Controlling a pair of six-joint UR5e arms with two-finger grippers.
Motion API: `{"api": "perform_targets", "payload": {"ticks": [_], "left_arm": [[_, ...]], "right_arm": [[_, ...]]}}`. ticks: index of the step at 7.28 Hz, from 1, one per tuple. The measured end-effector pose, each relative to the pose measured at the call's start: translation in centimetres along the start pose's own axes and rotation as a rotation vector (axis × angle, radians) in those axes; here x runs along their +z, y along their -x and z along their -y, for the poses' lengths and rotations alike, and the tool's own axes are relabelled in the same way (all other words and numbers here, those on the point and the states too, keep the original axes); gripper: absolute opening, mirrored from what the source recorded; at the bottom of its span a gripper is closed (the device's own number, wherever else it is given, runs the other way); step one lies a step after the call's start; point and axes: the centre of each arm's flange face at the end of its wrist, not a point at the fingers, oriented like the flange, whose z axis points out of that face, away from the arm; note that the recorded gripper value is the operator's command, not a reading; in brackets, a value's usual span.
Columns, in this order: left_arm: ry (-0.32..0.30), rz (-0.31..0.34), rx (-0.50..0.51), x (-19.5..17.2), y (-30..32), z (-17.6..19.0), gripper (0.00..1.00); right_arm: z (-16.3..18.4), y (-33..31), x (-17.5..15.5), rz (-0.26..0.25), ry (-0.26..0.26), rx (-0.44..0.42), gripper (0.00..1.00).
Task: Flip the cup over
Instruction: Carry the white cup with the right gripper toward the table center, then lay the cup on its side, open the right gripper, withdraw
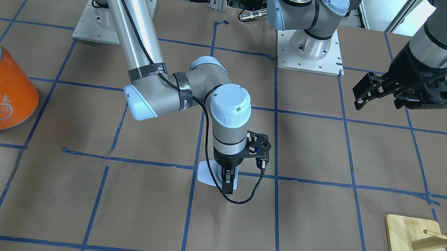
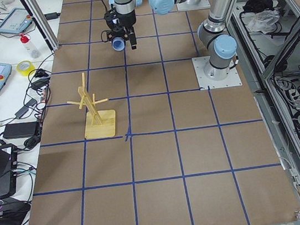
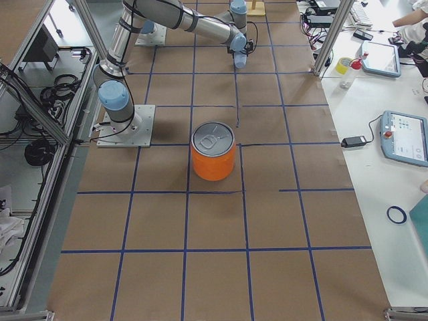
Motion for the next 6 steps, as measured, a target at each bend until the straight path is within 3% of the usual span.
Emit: {"api": "perform_targets", "payload": {"ticks": [2,6], "left_arm": [[0.002,0.001,-0.001,0.04,0.0,-0.03,1.0],[0.008,0.01,0.01,0.13,0.1,-0.09,1.0]], "right_arm": [[-0.14,0.11,0.29,0.006,0.002,-0.001,0.38],[-0.35,0.48,0.85,0.017,0.007,0.002,0.57]]}}
